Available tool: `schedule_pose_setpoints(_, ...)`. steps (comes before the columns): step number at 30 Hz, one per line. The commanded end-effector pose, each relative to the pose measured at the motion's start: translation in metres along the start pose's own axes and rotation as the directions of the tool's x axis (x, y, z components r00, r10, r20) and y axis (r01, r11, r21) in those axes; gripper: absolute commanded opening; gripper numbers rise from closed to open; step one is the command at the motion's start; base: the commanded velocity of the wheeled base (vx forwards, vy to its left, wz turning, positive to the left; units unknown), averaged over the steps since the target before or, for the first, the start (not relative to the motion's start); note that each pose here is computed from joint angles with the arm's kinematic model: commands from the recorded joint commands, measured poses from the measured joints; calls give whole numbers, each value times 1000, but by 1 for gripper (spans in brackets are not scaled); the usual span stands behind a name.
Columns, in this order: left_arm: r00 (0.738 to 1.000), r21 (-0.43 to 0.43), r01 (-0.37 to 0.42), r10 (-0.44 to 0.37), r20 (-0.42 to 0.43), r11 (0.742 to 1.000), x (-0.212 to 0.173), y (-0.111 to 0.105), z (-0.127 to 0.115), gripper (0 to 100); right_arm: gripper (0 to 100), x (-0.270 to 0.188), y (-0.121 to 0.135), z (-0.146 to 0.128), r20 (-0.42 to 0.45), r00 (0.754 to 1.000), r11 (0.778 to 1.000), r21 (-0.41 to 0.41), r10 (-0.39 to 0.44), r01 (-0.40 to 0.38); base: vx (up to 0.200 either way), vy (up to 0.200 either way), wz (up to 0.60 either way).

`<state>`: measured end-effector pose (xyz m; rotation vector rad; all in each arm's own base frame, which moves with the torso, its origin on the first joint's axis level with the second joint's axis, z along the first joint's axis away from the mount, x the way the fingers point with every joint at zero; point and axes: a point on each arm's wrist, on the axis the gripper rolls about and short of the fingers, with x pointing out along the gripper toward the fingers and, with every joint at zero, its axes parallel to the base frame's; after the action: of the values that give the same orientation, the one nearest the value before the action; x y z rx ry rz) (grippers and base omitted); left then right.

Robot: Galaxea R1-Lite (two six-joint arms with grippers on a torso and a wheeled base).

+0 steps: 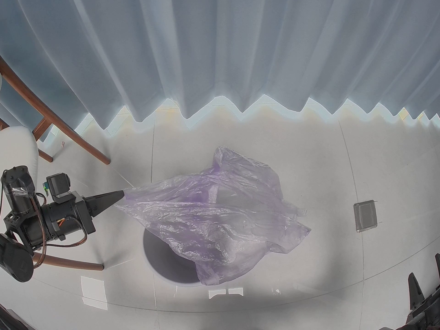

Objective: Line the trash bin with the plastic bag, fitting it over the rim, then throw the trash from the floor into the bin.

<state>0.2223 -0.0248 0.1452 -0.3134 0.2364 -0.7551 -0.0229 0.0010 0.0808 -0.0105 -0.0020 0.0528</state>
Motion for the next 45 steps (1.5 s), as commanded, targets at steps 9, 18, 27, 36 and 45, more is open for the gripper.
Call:
schedule_pose_setpoints(9,1000,2,3,-3,2,1000,1,0,0,0,100,0,0,-5,1,1000,1000,-17,9,-9,0,0,0)
schedule_pose_setpoints(18,1000,1,6,-6,-2,1000,1,-1,-1,0,100,1,-1,32,189,982,1000,10,-3,1,0,0,0)
schedule_pose_setpoints(27,1000,36,12,-11,-6,999,2,-2,-2,0,100,19,-2,57,65,980,950,241,188,-198,0,0,0)
schedule_pose_setpoints(36,1000,38,4,-4,0,999,1,0,-1,0,100,41,7,71,-92,884,801,474,457,-365,0,0,0)
schedule_pose_setpoints(45,1000,41,6,-6,1,999,1,0,0,0,100,58,15,72,-174,735,673,575,656,-465,0,0,0)
